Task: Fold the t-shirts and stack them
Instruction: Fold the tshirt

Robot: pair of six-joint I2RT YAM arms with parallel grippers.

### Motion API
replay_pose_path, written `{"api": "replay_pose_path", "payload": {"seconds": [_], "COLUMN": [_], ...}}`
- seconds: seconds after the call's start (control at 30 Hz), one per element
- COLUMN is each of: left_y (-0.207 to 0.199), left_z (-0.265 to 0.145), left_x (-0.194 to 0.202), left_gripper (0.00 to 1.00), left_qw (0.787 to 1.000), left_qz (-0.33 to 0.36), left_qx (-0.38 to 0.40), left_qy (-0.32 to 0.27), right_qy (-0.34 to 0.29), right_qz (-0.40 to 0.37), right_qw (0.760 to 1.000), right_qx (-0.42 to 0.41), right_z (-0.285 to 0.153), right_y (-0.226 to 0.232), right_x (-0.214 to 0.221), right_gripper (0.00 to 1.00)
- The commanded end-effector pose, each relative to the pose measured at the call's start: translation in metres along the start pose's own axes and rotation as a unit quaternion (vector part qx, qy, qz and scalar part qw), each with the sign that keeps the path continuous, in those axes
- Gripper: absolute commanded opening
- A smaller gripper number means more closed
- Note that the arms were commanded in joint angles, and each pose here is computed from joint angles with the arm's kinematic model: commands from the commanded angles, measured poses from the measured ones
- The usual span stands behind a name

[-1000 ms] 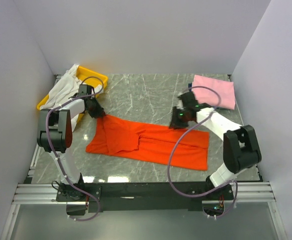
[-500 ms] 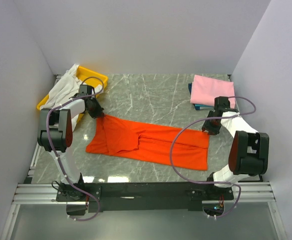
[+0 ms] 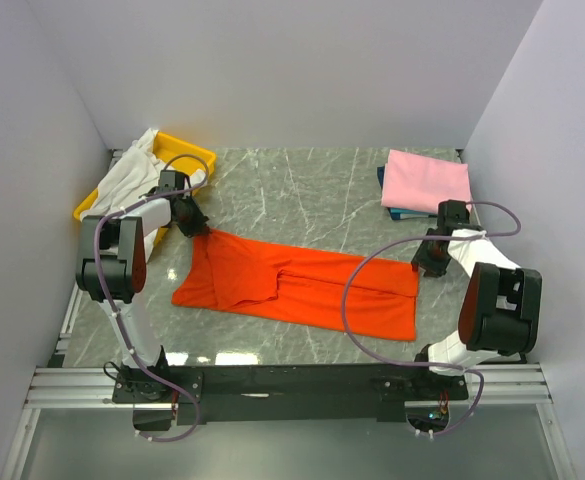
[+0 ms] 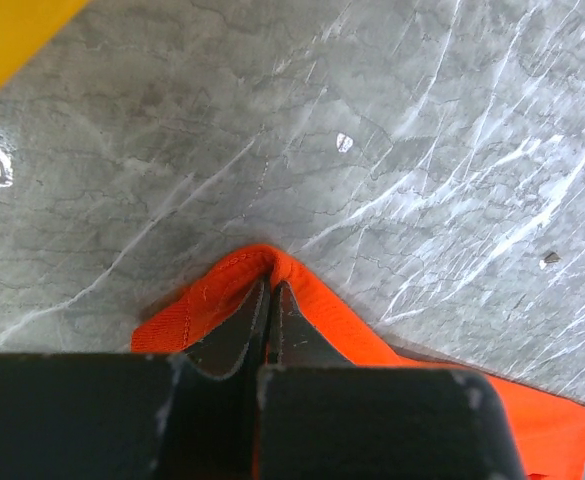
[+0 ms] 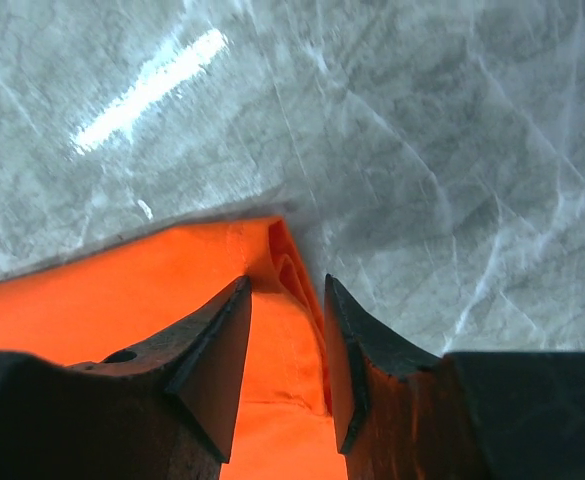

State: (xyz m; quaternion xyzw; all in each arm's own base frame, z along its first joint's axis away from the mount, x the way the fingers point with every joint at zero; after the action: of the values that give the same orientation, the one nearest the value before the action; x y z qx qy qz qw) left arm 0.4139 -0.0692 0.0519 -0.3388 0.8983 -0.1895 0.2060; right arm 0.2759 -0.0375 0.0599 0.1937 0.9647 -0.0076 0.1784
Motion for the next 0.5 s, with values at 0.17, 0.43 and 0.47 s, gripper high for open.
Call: {"api": "replay_pose_path", "payload": {"seconds": [0.17, 0.43, 0.47], "left_y": [-0.015, -0.015, -0.015], "left_z": [-0.001, 0.000, 0.001], "left_x": [-0.011, -0.011, -0.011], "left_gripper": [0.00, 0.00, 0.00], "left_qw": [1.000, 1.000, 1.000], "left_qz": [0.006, 0.008, 0.009], "left_qx": [0.026, 0.025, 0.026], "left_qy": [-0.010, -0.009, -0.009], "right_qy": [-0.021, -0.001, 0.000], "right_qz": [-0.006, -0.004, -0.004], "right_qw": [1.000, 1.000, 1.000], "right_qx": [-0.010, -0.009, -0.010], "right_z": [0.012, 0.022, 0.022], "right_y": [0.002, 0.002, 0.003], "right_x": [-0.015, -0.012, -0.011], "right_gripper": [0.39, 0.18, 0.14]}}
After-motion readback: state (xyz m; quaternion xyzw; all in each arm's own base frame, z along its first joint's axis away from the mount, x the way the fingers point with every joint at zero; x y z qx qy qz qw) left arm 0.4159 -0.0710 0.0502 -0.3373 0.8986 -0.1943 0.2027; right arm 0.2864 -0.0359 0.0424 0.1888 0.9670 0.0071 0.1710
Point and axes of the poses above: each gripper's point midway between its finger pads, its own z axis out along the fingers, its own y axis along the line the jaws close on, x = y × z, the point moved 3 cm from there along -z, back along the fingers, and after that the axes turned 10 degrees about -z, right-handed, at the moved point
